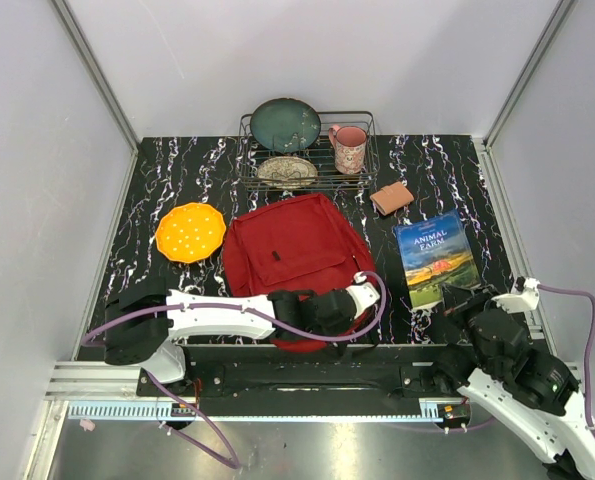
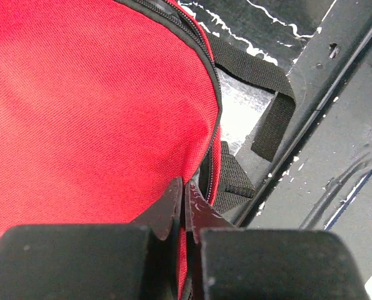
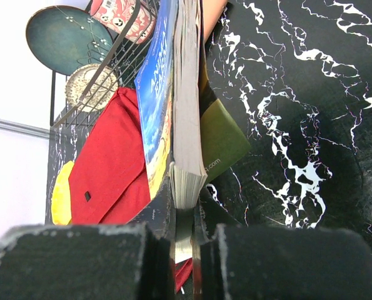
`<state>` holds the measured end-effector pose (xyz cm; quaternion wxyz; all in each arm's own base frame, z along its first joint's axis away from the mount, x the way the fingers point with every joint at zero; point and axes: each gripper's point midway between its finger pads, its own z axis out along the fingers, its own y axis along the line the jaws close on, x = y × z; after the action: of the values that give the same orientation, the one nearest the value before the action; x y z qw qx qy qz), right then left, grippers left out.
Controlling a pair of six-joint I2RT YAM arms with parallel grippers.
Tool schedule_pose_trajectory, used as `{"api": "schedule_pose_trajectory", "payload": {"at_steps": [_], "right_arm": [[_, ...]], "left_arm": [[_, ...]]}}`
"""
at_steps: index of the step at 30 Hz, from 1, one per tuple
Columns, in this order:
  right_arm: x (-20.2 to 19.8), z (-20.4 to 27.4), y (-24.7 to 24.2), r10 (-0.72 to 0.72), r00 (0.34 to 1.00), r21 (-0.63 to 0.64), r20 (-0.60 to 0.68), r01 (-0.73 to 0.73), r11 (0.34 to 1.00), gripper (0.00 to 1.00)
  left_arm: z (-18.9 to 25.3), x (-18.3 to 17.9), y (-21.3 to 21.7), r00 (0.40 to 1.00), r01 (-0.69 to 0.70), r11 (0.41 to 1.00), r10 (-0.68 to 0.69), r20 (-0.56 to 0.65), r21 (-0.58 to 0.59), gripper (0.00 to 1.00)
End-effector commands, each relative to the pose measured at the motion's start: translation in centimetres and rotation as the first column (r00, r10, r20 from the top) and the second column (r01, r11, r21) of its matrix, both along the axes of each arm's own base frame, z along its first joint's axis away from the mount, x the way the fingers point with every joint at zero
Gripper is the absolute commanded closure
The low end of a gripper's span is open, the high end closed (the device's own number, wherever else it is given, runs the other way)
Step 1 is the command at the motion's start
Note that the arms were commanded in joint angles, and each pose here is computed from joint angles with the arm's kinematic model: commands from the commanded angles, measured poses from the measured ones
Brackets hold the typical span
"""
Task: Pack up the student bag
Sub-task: Place the book in the student bag.
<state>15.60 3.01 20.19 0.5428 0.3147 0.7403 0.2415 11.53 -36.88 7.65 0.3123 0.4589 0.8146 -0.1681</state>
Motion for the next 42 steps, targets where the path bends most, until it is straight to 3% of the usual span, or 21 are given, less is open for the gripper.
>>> {"api": "schedule_pose_trajectory", "payload": {"at_steps": [1, 9, 19, 30, 42], "right_arm": [[0.2, 1.5, -0.2, -0.031, 0.998, 0.089, 0.058, 0.026, 0.996, 1.00], [0.9, 1.8, 0.1, -0.040, 0.998, 0.041, 0.056, 0.038, 0.998, 1.00], [1.6, 1.0, 3.0, 0.056, 0.998, 0.028, 0.019, -0.057, 0.998, 1.00], [1.6, 0.3, 2.1, 0.013, 0.999, 0.050, 0.033, -0.014, 0.999, 1.00], [2.7, 0.8, 4.3, 0.064, 0.998, 0.024, 0.015, -0.065, 0.998, 1.00]], "left_arm": [[3.2, 1.1, -0.4, 0.996, -0.058, 0.995, 0.062, 0.056, -0.080, 1.00], [6.5, 2.5, 0.7, 0.980, -0.136, 0.975, 0.158, 0.118, -0.175, 1.00], [10.8, 6.0, 5.8, 0.894, -0.343, 0.893, 0.406, 0.192, -0.290, 1.00], [12.9, 6.0, 7.7, 0.877, -0.385, 0.836, 0.463, 0.126, -0.392, 1.00], [14.4, 5.9, 9.1, 0.865, -0.396, 0.790, 0.492, 0.099, -0.468, 1.00]]}}
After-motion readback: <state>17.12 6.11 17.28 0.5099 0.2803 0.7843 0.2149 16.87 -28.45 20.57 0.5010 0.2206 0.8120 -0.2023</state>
